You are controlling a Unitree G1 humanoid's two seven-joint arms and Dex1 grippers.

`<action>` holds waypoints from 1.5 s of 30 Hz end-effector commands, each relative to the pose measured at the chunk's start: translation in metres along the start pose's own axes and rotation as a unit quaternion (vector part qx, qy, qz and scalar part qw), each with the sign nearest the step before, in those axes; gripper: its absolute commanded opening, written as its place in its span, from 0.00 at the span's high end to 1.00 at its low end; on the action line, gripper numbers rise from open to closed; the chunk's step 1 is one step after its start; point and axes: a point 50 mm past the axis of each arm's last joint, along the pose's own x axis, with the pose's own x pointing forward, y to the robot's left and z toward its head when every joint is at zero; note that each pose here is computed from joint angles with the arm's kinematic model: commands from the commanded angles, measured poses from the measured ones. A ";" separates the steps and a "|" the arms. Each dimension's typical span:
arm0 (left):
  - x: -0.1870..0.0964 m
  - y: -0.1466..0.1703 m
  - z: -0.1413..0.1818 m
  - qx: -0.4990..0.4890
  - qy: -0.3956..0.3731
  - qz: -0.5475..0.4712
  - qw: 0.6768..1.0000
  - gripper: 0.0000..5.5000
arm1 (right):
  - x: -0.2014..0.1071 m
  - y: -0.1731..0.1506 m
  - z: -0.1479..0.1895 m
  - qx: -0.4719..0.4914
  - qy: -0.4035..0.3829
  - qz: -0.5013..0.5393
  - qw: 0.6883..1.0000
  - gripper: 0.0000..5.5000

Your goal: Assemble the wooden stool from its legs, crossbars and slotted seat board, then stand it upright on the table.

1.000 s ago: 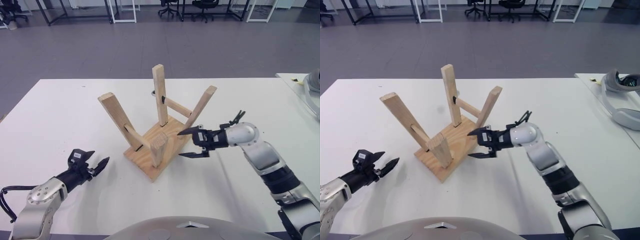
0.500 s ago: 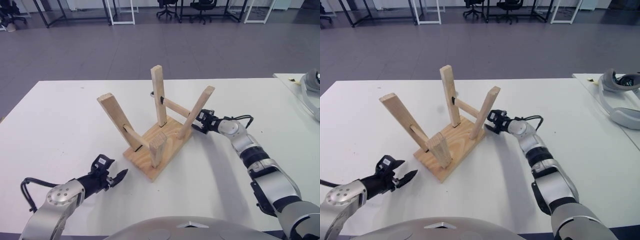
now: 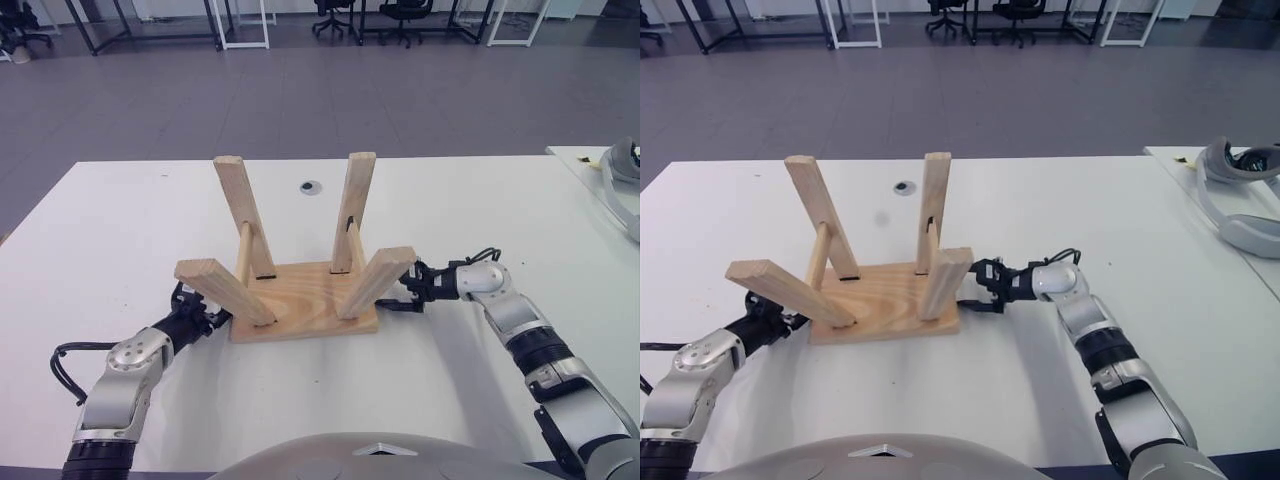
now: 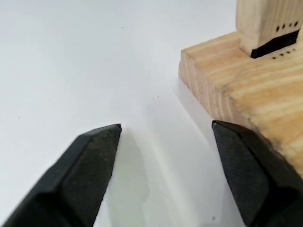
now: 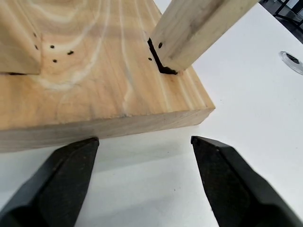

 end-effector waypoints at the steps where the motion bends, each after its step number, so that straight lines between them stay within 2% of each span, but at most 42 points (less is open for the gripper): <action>1: -0.026 0.008 -0.002 0.009 -0.003 0.013 1.000 0.36 | -0.021 0.004 -0.013 0.005 0.053 -0.031 0.998 0.33; 4: -0.039 0.008 -0.008 0.011 0.007 0.011 1.000 0.36 | -0.033 0.015 -0.018 0.017 0.067 -0.017 0.997 0.33; 7: -0.036 -0.004 -0.010 0.006 0.009 -0.016 1.000 0.36 | -0.037 0.025 -0.019 0.026 0.076 0.001 0.997 0.33; 13: -0.032 -0.023 -0.025 -0.002 0.051 -0.056 0.997 0.36 | -0.017 0.033 -0.011 0.028 0.064 0.007 0.998 0.33; 21: -0.030 -0.039 -0.016 0.000 0.052 -0.098 0.994 0.36 | -0.003 0.048 0.004 0.055 0.035 0.008 0.998 0.33; 29: -0.045 -0.049 0.029 0.014 0.003 -0.151 0.988 0.36 | -0.020 0.037 0.046 0.108 -0.047 0.022 0.993 0.33; 34: -0.058 -0.054 0.058 0.022 -0.027 -0.183 0.983 0.36 | -0.042 0.028 0.066 0.105 -0.059 0.041 0.992 0.33; 45: -0.078 -0.057 0.092 0.051 -0.066 -0.211 0.974 0.36 | -0.074 0.015 0.097 0.092 -0.094 0.060 0.989 0.33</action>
